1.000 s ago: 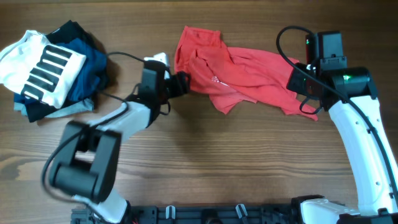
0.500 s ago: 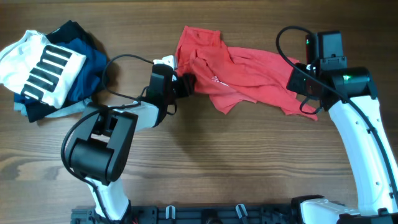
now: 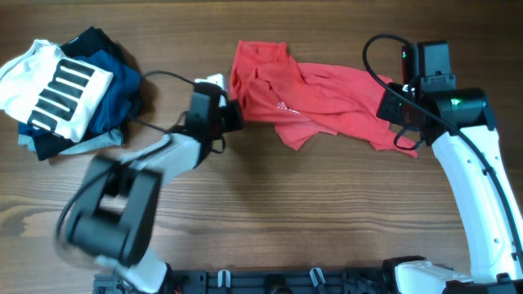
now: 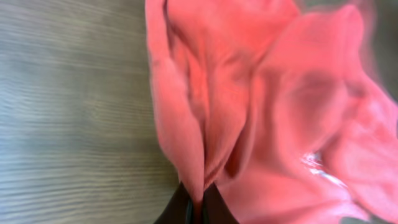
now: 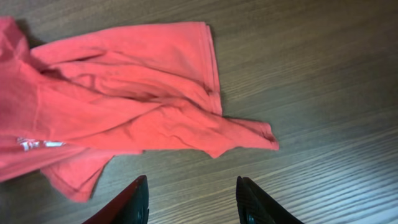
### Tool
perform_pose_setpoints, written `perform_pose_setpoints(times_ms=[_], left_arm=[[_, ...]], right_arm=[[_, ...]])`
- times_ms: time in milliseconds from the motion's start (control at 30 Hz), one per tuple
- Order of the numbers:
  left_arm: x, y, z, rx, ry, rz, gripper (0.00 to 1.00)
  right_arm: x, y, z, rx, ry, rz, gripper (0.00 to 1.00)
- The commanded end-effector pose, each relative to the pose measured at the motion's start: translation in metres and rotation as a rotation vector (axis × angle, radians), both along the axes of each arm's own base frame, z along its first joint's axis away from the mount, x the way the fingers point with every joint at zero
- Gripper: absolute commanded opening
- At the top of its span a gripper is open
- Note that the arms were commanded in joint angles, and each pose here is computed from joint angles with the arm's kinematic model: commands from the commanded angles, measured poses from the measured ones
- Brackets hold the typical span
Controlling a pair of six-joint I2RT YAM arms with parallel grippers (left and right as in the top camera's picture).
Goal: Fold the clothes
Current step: 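Grasp the red T-shirt's left side with the left gripper, then grasp the T-shirt's right side with the right gripper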
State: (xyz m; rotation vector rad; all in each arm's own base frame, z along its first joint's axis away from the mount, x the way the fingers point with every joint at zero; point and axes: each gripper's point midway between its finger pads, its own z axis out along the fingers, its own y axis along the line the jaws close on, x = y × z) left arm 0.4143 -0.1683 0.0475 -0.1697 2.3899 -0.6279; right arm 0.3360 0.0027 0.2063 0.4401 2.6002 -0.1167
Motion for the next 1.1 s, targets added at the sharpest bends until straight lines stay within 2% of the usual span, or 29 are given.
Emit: perform_pose_setpoints(times_ms=[0,100,300,433,600,1067], left_arm=[[-0.004,0.030,0.094,0.076,-0.171,-0.037,0.04],[-0.024,0.063,0.138,0.088,-0.174,0.021,0.04],[-0.055,0.112,0.183,0.097,-0.221,0.137,0.04],[-0.064,0.121,0.188,0.100,-0.217,0.160,0.04],[-0.064,0.121,0.184,0.101,-0.202,0.160,0.04],[-0.068,0.121,0.179,0.105,-0.176,0.158,0.04]], right_arm=[[0.002,0.008,-0.002,0.018,0.013,0.069,0.46],[0.005,0.022,-0.003,0.025,0.021,0.232,0.49],[0.011,0.029,-0.009,0.037,0.028,0.277,0.52],[0.019,0.063,-0.028,0.162,0.062,0.460,0.53],[0.016,0.099,-0.076,0.270,0.210,0.572,0.57],[0.012,0.143,-0.181,0.192,0.443,0.661,0.62]])
